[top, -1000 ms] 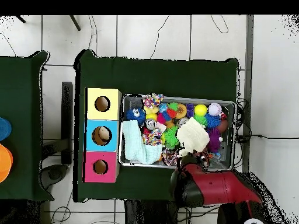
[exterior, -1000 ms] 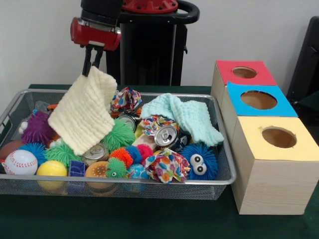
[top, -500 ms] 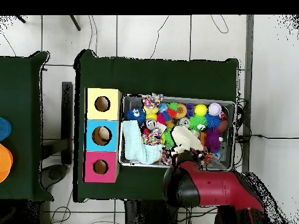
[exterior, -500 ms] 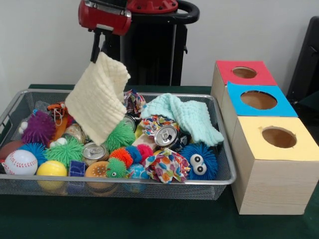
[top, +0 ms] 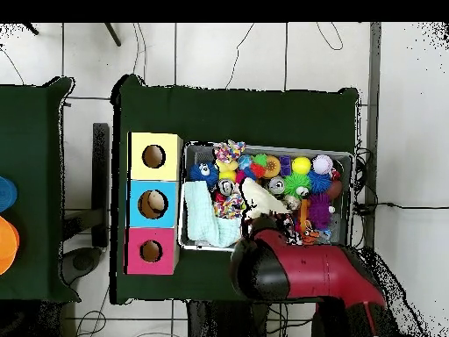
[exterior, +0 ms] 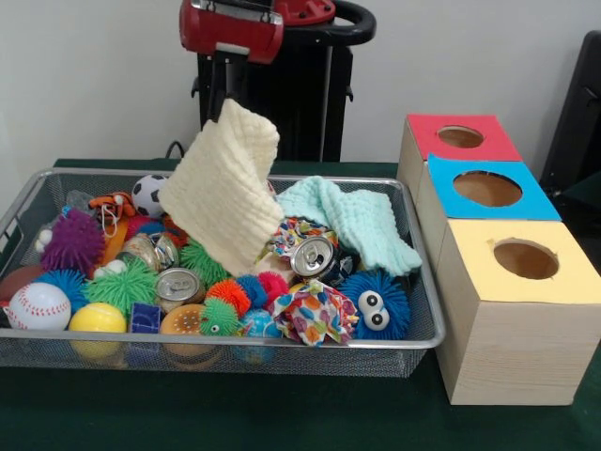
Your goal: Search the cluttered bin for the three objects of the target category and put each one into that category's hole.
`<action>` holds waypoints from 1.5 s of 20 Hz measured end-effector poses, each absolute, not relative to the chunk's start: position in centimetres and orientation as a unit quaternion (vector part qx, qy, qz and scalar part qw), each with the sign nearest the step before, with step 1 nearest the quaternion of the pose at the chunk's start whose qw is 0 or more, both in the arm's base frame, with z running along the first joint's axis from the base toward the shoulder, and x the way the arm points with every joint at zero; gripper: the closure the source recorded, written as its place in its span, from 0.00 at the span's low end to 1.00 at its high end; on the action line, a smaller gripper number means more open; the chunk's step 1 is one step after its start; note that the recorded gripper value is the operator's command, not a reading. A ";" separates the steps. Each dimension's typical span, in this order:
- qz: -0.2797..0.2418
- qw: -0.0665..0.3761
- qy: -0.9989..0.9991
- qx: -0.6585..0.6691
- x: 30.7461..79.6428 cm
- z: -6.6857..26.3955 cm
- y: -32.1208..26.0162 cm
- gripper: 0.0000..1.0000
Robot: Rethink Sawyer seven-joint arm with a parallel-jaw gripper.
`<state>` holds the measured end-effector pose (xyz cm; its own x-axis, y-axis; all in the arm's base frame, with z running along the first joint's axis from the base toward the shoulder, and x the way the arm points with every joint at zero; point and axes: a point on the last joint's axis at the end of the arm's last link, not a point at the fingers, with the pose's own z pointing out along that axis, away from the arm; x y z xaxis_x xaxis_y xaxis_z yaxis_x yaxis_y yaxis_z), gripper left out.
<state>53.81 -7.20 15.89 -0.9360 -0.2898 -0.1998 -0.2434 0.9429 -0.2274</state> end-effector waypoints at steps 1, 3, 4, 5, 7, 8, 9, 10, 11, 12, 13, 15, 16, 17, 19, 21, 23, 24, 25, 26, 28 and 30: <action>-0.098 0.117 0.979 -0.136 54.0 15.9 -7.1 1.00; -0.091 0.119 0.980 -0.134 54.4 16.0 -6.7 1.00; -0.085 0.121 0.980 -0.131 54.7 16.1 -6.5 1.00; -0.083 0.121 0.981 -0.130 54.9 16.2 -6.4 1.00; -0.079 0.123 0.981 -0.130 55.1 16.3 -6.2 1.00; -0.075 0.124 0.981 -0.130 55.4 16.5 -6.0 1.00; -0.073 0.125 0.981 -0.130 55.6 16.6 -6.0 1.00; -0.072 0.126 0.981 -0.131 55.7 16.6 -6.0 1.00; -0.071 0.127 0.981 -0.131 55.7 16.7 -6.0 1.00; -0.070 0.128 0.980 -0.132 55.9 16.8 -5.9 1.00; -0.069 0.130 0.980 -0.133 56.0 16.8 -5.8 1.00; -0.067 0.132 0.980 -0.135 56.2 16.9 -5.6 1.00; -0.066 0.133 0.979 -0.136 56.2 16.9 -5.5 1.00; -0.065 0.134 0.979 -0.138 56.3 16.9 -5.4 1.00; -0.064 0.135 0.979 -0.139 56.4 16.9 -5.3 1.00; -0.061 0.137 0.979 -0.140 56.6 17.0 -5.1 1.00; -0.059 0.137 0.979 -0.141 56.6 17.0 -5.1 1.00; -0.058 0.138 0.979 -0.141 56.6 17.0 -5.2 1.00; -0.058 0.138 0.979 -0.140 56.6 17.0 -5.2 1.00; -0.058 0.137 0.979 -0.140 56.6 16.9 -5.3 1.00; -0.058 0.136 0.979 -0.137 56.4 16.9 -5.6 1.00; -0.058 0.136 0.980 -0.136 56.4 16.9 -5.7 1.00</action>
<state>56.39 -5.69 16.88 -0.9260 -0.2826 -0.2504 -0.2512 0.9562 -0.1504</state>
